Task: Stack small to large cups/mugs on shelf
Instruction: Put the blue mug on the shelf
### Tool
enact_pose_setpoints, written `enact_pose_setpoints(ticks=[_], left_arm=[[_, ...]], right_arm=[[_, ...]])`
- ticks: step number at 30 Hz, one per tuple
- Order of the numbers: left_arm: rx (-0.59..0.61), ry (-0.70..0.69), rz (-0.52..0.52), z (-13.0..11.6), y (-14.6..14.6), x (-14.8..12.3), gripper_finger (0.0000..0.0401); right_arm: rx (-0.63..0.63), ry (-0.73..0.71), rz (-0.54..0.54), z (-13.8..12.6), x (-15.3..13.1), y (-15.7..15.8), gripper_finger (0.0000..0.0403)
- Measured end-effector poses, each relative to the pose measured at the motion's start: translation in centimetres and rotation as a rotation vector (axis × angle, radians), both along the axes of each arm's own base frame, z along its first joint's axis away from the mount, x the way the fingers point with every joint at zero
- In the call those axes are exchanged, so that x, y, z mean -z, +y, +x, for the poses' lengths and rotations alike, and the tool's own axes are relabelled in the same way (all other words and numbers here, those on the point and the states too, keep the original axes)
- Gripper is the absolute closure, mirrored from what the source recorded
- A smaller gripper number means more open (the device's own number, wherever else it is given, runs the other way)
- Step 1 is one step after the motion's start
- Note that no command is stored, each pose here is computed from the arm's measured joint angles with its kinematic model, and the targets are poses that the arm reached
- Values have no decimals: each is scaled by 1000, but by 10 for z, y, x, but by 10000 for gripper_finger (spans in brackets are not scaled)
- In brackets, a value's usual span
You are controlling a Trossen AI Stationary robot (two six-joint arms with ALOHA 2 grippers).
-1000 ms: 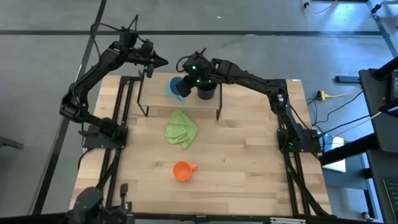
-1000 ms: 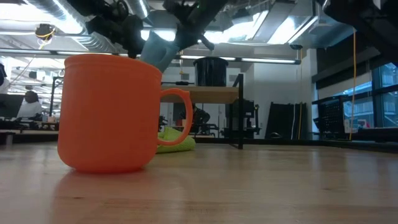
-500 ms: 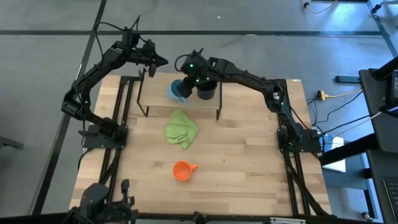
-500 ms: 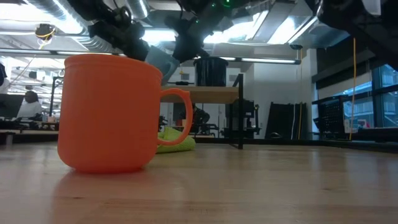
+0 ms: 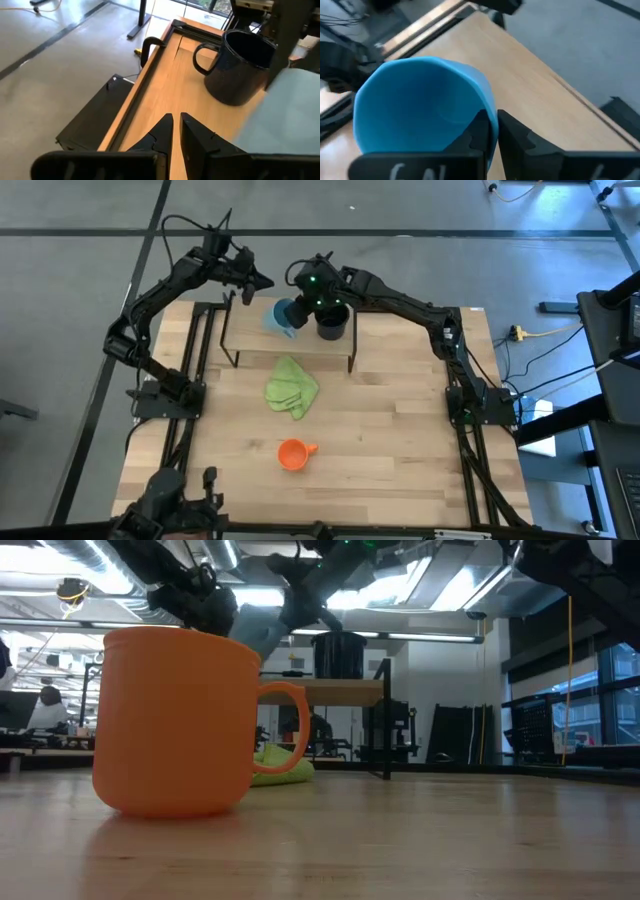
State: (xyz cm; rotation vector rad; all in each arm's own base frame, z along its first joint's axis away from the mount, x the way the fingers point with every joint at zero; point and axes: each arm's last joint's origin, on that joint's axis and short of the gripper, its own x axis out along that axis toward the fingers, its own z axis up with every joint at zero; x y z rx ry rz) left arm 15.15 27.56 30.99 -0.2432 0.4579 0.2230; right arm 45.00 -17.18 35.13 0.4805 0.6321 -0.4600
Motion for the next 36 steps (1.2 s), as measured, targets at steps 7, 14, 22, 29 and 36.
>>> enact_pose_setpoints(ticks=[7, 14, 22, 29, 36], left_arm=[[4, 13, -22, 1, -3, 1, 374], [-3, 26, -46, 0, -4, 3, 374], [-7, 29, -46, 0, -4, 3, 374], [-12, 32, -45, 0, -4, 3, 374], [-22, 28, -59, 0, -3, 3, 374]], right_arm=[[15, 24, -12, -2, 1, -1, 378], [24, 59, 10, -8, 4, -8, 373], [-45, 18, 19, -6, 1, -8, 371], [-92, -36, -49, -7, -13, -5, 375], [-111, 22, -55, -11, -8, -7, 369]])
